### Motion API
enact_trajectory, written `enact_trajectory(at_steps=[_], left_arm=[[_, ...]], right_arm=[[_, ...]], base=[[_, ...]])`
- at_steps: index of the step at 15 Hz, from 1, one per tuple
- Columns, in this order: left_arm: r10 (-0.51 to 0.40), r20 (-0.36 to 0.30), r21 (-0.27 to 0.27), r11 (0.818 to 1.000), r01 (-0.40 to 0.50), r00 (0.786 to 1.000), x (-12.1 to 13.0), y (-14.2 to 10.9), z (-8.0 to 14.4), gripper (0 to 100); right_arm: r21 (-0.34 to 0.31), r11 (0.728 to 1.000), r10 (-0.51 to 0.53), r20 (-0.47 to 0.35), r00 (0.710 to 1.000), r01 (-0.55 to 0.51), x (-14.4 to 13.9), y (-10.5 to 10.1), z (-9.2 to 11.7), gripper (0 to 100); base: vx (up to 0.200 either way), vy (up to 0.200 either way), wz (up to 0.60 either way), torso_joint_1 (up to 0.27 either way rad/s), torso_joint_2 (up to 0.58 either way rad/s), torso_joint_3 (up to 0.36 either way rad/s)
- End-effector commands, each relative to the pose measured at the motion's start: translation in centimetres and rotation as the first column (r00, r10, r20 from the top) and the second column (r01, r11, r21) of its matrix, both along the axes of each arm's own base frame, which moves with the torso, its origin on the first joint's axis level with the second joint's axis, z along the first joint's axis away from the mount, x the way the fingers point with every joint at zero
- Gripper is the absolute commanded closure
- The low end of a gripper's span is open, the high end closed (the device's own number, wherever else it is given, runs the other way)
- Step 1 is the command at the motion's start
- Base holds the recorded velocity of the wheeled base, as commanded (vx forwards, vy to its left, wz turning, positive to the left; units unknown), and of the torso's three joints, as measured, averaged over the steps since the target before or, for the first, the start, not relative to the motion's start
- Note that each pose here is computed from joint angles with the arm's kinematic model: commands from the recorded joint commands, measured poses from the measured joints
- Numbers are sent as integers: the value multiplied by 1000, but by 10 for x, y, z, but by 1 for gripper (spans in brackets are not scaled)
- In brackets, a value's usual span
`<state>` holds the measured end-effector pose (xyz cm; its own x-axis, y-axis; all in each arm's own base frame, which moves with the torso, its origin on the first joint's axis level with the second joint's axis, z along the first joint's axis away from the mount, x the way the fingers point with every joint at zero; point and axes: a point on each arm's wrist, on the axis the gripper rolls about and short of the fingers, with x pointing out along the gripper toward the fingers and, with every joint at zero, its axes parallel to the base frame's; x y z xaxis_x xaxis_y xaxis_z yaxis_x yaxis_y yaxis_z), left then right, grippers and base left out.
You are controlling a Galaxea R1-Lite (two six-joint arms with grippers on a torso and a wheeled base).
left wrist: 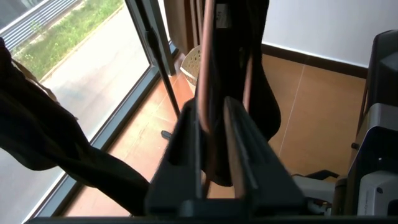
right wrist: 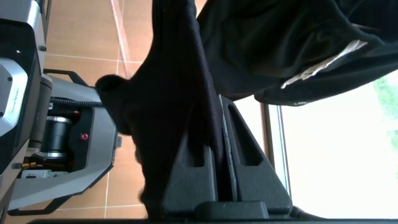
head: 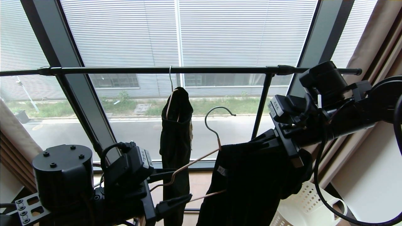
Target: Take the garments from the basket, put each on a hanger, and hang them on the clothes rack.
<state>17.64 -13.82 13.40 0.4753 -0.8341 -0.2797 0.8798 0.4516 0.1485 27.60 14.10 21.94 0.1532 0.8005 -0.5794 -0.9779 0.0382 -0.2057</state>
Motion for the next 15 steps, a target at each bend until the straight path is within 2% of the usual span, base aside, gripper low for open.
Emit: enact_trajectory(at_steps=[1, 5, 9, 11, 12, 13, 14, 15], left_arm=[[1, -1, 1, 1000, -1, 1000, 0, 0, 0, 0], [28, 36, -29, 999, -27, 999, -1, 7, 4, 0], [60, 32, -52, 997, -59, 998, -11, 20, 8, 0], [123, -123, -131, 982, -139, 985, -24, 35, 4, 0], [132, -218, -154, 974, -168, 967, -28, 37, -1, 0], [137, -251, -162, 970, -181, 958, -28, 37, -3, 0], [147, -324, -165, 964, -209, 934, -23, 34, -8, 0], [150, -355, -164, 962, -220, 923, -21, 32, -11, 0]], right_arm=[[2, 1000, 0, 5, 1000, 0, -3, -2, 2, 100], [5, 1000, -3, 9, 1000, 3, -8, -5, 4, 100], [14, 999, -35, 19, 999, 35, -8, -13, 9, 100], [42, 991, -124, -50, 991, 126, -9, -23, 15, 100], [55, 985, -163, -59, 985, 166, -10, -32, 19, 100], [61, 980, -184, -56, 981, 188, -9, -37, 21, 100], [70, 971, -224, -54, 973, 227, -7, -50, 24, 100], [80, 969, -230, -53, 972, 234, -7, -54, 26, 100]], base=[[0, 0, 0, 0, 0, 0], [0, 0, 0, 0, 0, 0], [0, 0, 0, 0, 0, 0], [0, 0, 0, 0, 0, 0], [0, 0, 0, 0, 0, 0], [0, 0, 0, 0, 0, 0], [0, 0, 0, 0, 0, 0], [0, 0, 0, 0, 0, 0]])
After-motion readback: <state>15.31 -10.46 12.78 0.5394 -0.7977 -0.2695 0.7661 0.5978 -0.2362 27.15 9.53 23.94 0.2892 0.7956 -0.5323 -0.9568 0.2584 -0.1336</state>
